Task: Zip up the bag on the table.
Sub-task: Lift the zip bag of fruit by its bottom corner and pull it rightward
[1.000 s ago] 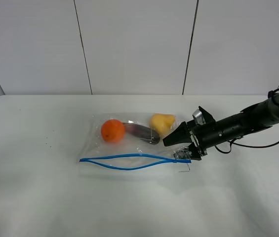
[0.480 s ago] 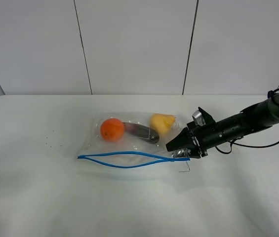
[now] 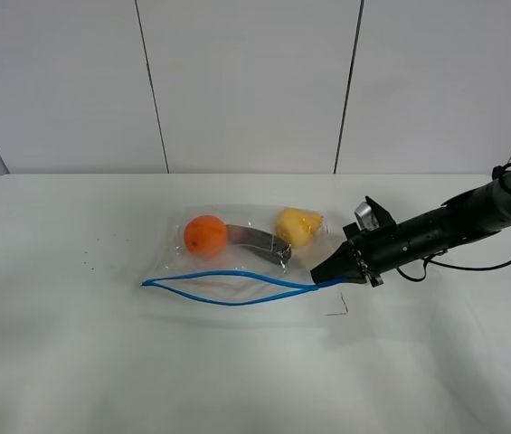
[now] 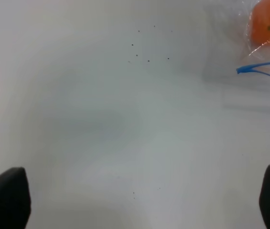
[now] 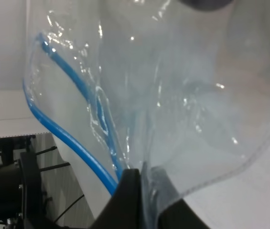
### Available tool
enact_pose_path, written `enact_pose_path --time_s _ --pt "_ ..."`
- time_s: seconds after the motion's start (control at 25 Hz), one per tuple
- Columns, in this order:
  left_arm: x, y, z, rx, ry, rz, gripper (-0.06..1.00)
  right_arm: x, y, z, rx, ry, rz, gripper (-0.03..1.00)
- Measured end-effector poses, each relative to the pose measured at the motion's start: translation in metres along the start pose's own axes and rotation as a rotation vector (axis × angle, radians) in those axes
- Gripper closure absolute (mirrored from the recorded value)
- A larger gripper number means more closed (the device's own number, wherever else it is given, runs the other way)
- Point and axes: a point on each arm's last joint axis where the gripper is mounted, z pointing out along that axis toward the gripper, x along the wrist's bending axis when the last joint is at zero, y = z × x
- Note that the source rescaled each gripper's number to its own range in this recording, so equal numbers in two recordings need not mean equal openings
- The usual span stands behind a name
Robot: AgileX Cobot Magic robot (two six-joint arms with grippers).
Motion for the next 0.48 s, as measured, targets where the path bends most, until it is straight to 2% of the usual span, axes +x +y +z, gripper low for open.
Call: enact_pose_path --time_s 0.48 --pt "0.0 0.0001 0.0 -0.001 0.0 0.0 -0.06 -0.0012 0.0004 0.0 -0.005 -0.013 -0.001 0.97"
